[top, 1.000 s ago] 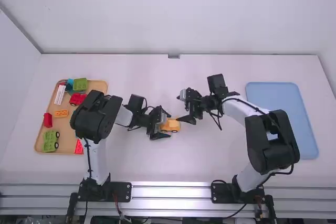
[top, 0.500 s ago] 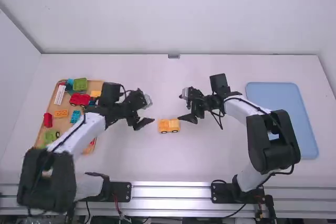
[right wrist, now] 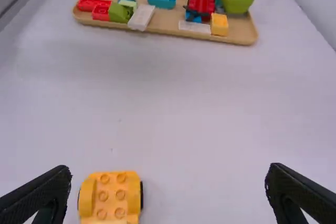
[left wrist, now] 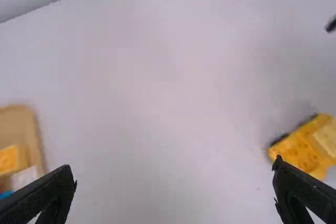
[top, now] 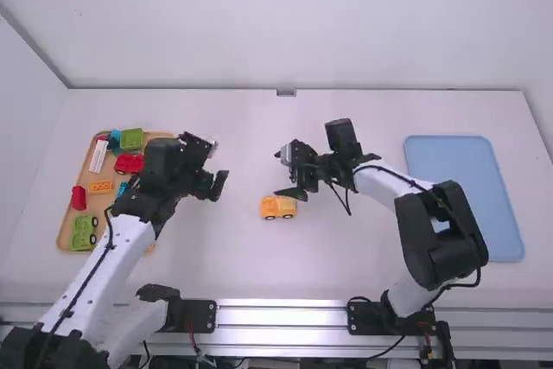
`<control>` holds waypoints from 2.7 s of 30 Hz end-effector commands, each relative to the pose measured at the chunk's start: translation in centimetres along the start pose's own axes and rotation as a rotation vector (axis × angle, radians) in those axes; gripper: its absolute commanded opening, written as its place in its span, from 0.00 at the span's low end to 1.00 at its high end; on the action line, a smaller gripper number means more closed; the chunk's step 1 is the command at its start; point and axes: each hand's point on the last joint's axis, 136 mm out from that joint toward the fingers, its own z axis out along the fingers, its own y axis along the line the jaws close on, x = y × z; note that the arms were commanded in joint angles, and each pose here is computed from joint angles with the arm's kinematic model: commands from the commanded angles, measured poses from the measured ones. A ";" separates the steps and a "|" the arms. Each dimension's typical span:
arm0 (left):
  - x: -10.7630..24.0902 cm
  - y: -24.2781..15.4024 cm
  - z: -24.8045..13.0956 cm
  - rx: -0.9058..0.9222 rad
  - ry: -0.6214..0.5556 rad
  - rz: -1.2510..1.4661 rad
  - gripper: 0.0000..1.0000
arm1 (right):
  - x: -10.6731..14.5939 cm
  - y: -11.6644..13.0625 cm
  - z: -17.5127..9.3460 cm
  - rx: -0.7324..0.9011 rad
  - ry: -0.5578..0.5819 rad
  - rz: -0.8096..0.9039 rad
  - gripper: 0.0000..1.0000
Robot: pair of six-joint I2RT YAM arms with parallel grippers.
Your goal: Assemble lego blocks to make yellow taxi
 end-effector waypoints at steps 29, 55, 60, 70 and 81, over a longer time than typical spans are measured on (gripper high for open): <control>0.0 13.1 -6.9 -0.556 -0.028 -0.617 0.99 | -11.4 -4.1 -3.3 0.219 0.082 -0.003 0.99; 4.5 18.4 -4.2 -0.467 0.163 -1.043 0.99 | -9.4 -6.5 -4.7 0.350 0.174 0.034 0.99; 3.4 18.8 -0.5 -0.504 0.336 -1.013 0.99 | -9.1 -6.9 -5.4 0.351 0.161 0.048 0.99; 3.5 20.3 8.2 -0.535 0.650 -1.077 0.99 | -8.4 -7.4 -6.2 0.369 0.172 0.072 0.99; 6.2 21.1 15.6 -0.494 0.754 -1.150 0.85 | -7.5 -7.7 -6.8 0.383 0.208 0.069 0.99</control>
